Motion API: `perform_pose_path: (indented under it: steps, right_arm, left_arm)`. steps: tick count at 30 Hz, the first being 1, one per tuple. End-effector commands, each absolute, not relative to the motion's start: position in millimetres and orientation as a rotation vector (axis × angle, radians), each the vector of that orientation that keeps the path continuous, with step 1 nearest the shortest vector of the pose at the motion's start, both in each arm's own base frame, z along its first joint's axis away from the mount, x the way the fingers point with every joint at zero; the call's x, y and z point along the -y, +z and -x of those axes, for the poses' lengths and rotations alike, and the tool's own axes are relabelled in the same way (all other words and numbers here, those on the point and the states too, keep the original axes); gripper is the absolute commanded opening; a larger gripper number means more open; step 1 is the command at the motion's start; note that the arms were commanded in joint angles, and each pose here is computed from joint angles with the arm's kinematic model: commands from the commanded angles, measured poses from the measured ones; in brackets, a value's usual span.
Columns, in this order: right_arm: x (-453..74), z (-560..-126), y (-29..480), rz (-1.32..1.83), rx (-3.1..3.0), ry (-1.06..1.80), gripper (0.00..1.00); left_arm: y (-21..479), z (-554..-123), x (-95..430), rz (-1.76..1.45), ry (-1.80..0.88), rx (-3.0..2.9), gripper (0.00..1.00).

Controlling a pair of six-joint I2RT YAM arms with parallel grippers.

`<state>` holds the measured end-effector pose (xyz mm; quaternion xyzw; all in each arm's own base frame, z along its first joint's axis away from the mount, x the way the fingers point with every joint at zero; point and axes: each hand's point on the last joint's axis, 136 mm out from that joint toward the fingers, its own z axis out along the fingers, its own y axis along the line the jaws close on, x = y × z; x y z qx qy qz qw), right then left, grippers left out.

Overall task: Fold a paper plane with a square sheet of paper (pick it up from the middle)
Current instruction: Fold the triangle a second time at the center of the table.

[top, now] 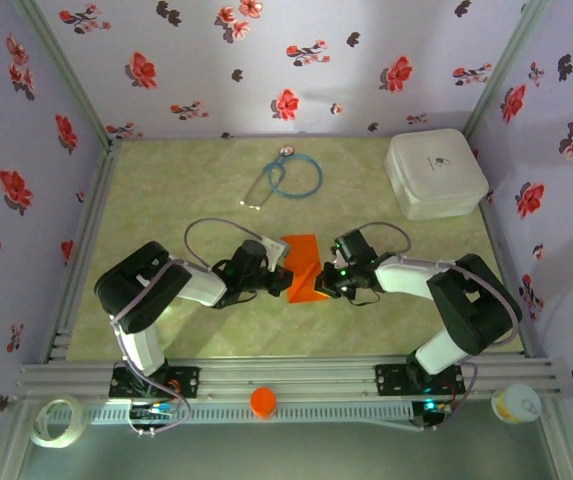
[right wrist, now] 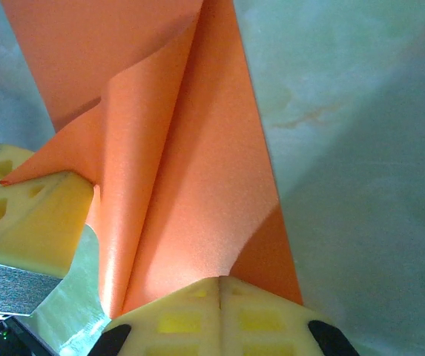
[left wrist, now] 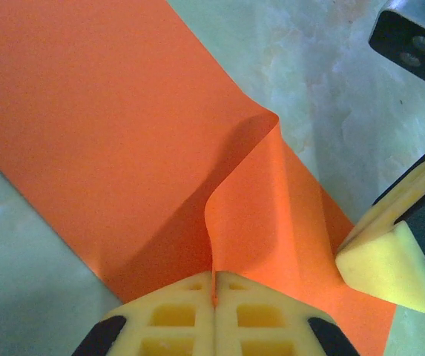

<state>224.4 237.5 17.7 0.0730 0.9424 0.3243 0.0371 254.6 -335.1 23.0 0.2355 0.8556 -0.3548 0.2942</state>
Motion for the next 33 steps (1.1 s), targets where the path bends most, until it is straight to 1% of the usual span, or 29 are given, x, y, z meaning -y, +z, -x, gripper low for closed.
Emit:
perform_pose_path:
  steps: [1, 12, 19, 21, 26, 33]
  right_arm:
    - [-235, -225, 22, -0.241, -2.883, 0.966, 0.00]
    - [-248, -241, 44, -0.325, -2.747, 1.115, 0.00]
    - [-254, -251, 47, -0.368, -2.710, 1.157, 0.00]
    - [-254, -248, 42, -0.373, -2.738, 1.151, 0.00]
    - [-237, -233, 15, -0.431, -2.828, 1.004, 0.00]
    - [-231, -223, -2, -0.454, -2.869, 0.969, 0.00]
  left_arm:
    - [-2, -247, 325, -0.613, -0.907, -2.387, 0.03]
    - [-1, -247, 327, -0.606, -0.921, -2.390, 0.02]
    - [2, -247, 327, -0.584, -0.939, -2.386, 0.00]
    - [3, -247, 327, -0.585, -0.940, -2.382, 0.00]
    - [7, -249, 331, -0.583, -0.957, -2.375, 0.00]
    - [18, -248, 336, -0.581, -0.997, -2.361, 0.01]
